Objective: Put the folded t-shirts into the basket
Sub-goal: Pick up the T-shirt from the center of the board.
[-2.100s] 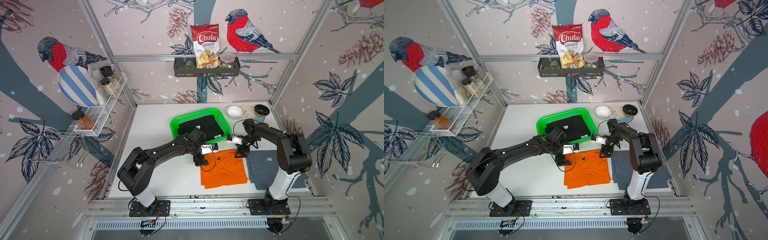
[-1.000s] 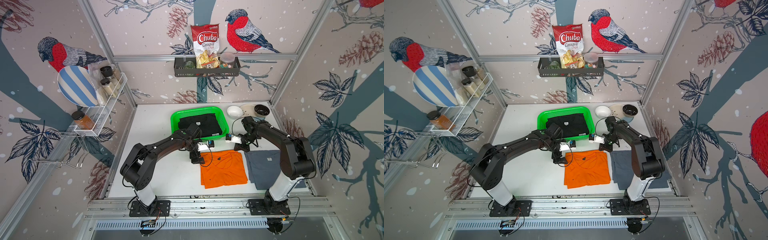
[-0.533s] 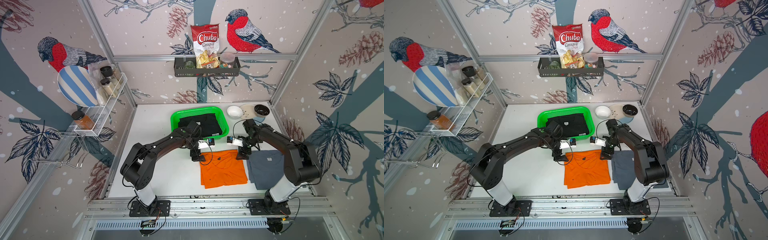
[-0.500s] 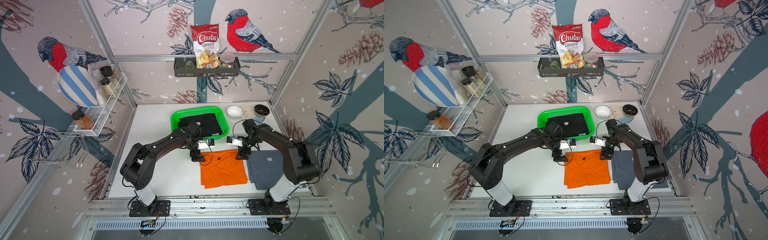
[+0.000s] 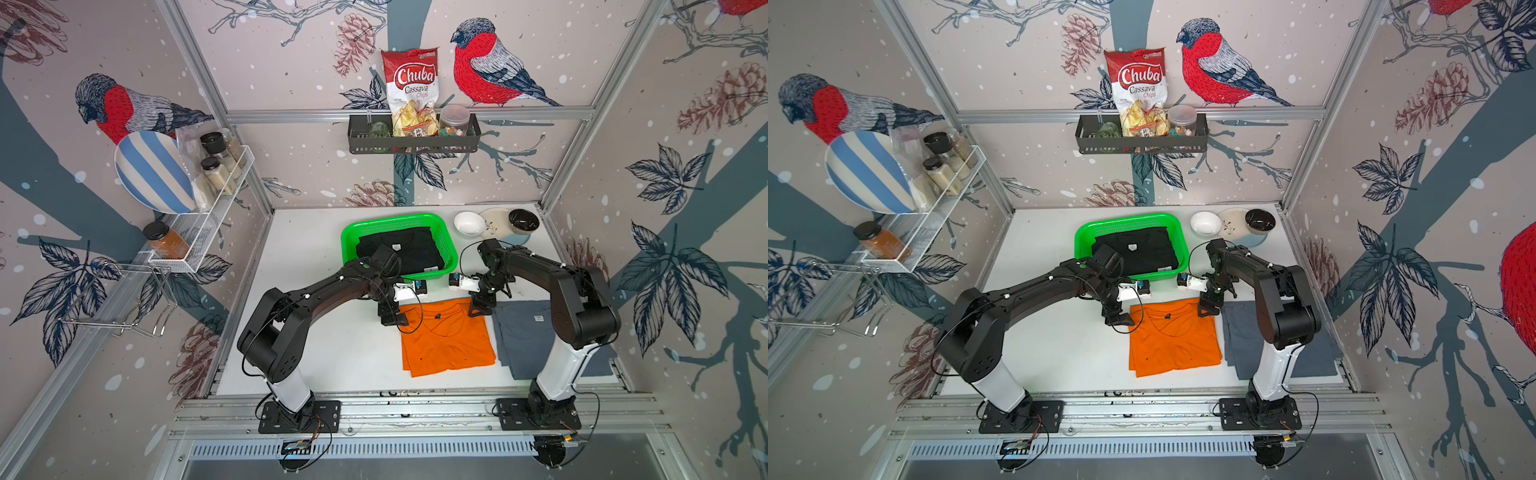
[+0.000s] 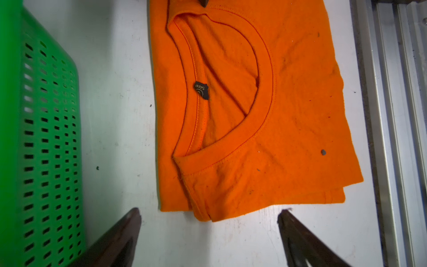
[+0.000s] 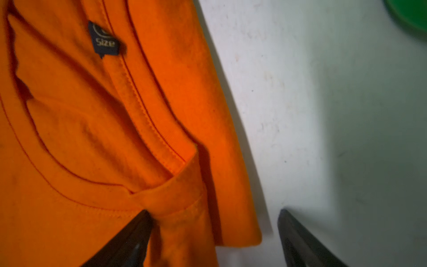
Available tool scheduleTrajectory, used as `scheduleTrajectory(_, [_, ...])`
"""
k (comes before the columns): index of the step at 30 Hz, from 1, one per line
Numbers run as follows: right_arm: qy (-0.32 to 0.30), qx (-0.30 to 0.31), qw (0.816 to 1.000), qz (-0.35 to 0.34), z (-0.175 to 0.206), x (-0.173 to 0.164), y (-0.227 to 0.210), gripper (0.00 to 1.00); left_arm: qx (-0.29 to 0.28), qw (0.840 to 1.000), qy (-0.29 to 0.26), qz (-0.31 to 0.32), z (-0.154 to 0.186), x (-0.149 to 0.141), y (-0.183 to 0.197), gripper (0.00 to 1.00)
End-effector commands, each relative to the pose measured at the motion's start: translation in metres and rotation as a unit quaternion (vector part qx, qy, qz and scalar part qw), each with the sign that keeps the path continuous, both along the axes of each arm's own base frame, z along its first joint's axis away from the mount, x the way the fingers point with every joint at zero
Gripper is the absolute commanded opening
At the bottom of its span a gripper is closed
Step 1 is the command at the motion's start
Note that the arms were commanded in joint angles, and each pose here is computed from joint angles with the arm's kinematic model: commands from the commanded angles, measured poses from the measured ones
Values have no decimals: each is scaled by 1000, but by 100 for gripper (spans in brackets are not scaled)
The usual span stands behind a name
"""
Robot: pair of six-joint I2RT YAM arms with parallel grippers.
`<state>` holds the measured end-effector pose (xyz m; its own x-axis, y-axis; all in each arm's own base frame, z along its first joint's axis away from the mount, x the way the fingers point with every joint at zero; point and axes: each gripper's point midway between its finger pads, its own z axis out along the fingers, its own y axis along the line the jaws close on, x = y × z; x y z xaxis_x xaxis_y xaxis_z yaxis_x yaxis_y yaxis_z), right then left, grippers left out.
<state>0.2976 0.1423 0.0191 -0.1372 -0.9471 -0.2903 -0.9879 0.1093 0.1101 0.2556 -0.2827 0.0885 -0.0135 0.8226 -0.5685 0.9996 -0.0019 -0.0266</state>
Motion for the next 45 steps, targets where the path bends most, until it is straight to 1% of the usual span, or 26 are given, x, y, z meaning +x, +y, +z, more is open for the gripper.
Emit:
scheduleTrajectory(1, [30,-3,999,13,-4,-11,0,64,-2,1000,0,1,0,1,0,91])
scheduleTrajectory(3, [39,-1,999,15,-5,-12,1,51,-1,1000,0,1,-1,1,0,91])
scheduleTrajectory(5, [42,1,999,15,-4,-12,2,43,0,1000,1,2,-1,1,0,91])
scheduleTrajectory(8, [42,8,999,17,0,-12,4,38,1,1000,0,4,-2,2,0,91])
scheduleTrajectory(11, [36,19,999,15,8,-11,7,37,4,1000,-1,7,-3,5,0,91])
scheduleTrajectory(13, [28,32,999,14,14,-9,10,33,5,1000,-1,9,-4,6,-1,91])
scheduleTrajectory(17, [11,48,999,18,28,-7,13,14,12,1000,4,15,-10,7,0,91])
scheduleTrajectory(18, [6,48,999,19,30,-7,13,13,15,1000,5,16,-12,8,0,91])
scheduleTrajectory(20, [-3,48,999,23,34,-8,14,8,9,1000,-7,17,-5,17,-5,91])
scheduleTrajectory(22, [-13,50,998,27,38,-10,15,0,8,1000,-12,18,-5,21,-7,91])
scheduleTrajectory(30, [-78,42,995,53,50,-22,18,0,0,1000,-5,12,-6,30,-19,92])
scheduleTrajectory(35, [-111,42,991,60,57,-30,21,0,8,1000,4,7,-15,34,-22,92])
scheduleTrajectory(39, [-151,45,986,61,62,-34,24,0,20,1000,10,4,-25,34,-21,92])
scheduleTrajectory(45, [-207,47,975,66,78,-46,26,0,17,1000,16,-8,-25,29,-22,93])
